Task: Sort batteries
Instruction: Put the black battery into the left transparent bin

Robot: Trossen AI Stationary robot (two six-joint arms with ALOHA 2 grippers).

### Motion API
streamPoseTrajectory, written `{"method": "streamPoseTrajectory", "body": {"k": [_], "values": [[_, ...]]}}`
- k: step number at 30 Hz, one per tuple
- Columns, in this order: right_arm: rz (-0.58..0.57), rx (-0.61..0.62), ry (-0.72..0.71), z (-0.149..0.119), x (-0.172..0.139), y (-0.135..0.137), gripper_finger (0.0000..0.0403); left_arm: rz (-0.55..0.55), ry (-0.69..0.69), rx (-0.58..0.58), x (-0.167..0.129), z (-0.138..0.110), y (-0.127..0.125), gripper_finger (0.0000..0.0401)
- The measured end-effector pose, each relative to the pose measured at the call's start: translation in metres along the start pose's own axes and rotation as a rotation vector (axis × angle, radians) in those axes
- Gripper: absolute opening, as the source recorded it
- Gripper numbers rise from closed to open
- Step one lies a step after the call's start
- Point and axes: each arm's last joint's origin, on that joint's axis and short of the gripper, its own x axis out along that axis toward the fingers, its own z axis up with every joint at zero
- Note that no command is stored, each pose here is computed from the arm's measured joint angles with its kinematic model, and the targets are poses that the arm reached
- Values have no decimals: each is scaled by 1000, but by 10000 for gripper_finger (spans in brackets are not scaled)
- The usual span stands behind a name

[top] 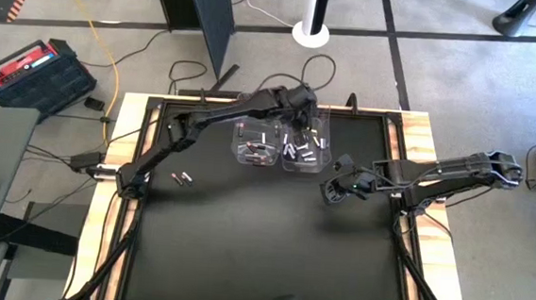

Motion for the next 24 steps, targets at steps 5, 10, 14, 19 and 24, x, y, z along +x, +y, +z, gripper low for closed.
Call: {"method": "streamPoseTrajectory", "body": {"k": [5,10,14,19,24], "values": [[0,0,0,0,0,0,127,12,-41,44,-63,14,14,89],[0,1,0,0,0,0,127,27,5,70,-139,10,35,89],[0,1,-1,0,0,0,127,25,129,37,-194,-9,48,89],[0,1,0,0,0,0,127,34,161,6,-247,-25,57,89],[0,1,0,0,0,0,127,43,140,-2,-291,-37,58,89]]}}
